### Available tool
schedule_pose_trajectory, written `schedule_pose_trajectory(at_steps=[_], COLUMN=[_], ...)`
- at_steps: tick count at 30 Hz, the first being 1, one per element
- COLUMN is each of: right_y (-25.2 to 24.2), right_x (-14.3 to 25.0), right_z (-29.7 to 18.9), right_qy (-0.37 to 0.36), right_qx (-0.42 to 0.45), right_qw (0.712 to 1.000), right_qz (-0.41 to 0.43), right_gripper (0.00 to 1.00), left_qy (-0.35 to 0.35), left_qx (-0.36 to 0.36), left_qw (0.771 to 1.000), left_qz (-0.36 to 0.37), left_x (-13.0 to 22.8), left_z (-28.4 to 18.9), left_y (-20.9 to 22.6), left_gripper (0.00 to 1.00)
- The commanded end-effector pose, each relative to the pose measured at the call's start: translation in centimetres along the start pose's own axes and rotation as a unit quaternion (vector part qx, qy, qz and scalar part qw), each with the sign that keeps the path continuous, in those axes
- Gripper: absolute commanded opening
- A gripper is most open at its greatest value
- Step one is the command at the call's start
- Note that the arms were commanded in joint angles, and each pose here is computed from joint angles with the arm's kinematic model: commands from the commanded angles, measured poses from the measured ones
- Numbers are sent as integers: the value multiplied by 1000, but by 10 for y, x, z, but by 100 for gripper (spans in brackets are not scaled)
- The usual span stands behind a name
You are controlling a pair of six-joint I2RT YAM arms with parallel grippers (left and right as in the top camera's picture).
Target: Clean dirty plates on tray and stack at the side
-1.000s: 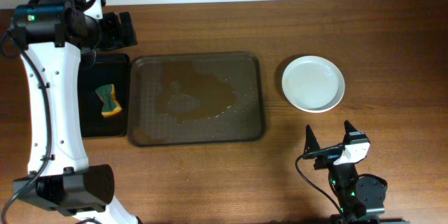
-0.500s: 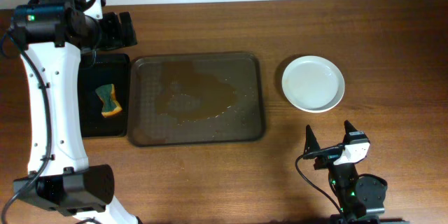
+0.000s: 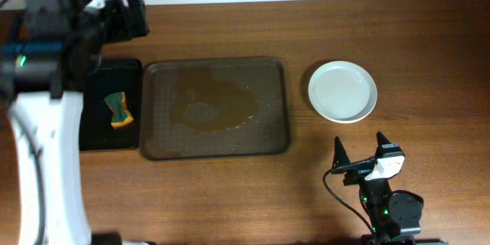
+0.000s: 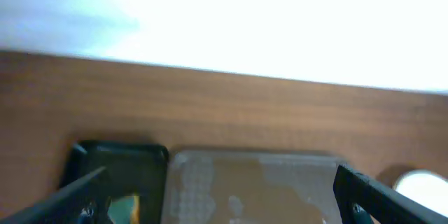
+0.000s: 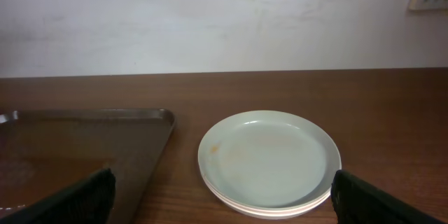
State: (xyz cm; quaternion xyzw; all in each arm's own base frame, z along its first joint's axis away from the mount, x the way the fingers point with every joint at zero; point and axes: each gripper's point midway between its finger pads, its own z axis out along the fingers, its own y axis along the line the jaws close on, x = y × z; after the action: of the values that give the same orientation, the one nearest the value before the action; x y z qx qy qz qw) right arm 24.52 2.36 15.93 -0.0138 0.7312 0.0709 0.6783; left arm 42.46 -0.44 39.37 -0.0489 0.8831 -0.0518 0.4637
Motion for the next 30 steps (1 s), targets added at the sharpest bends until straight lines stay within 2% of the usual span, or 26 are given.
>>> schedule_pose_trajectory(at_steps=[1,6,8,11,17,23,30], right_y=[2,2,2,2,2,2,2], right_x=[2,2,2,2,2,2,2], right_z=[0,0,0,0,0,0,0], right_qy=[2,2,2,2,2,2,2], right_qx=[-6,-6,-6,-6,-6,-6,-6], right_qw=[1000,1000,1000,1000,1000,1000,1000], right_qz=[3,3,3,3,3,3,3], right_gripper=[98,98,98,98,98,98,98], left_qy=[-36,-85,-108,-133,-157,-200,-264], left_qx=[-43,-48,-50,-52,-50,-50,-44], left_qw=[998,995,993,990,986,978,963], left_qz=[3,-5,-7,-2,6,28,31], left_x=[14,56,81,136,202,245,263], left_z=[-27,-40,-44,-49,-40,-31,-27], left_y=[18,34,40,48,55,60,62], left_gripper=[99,99,99,99,99,99,99])
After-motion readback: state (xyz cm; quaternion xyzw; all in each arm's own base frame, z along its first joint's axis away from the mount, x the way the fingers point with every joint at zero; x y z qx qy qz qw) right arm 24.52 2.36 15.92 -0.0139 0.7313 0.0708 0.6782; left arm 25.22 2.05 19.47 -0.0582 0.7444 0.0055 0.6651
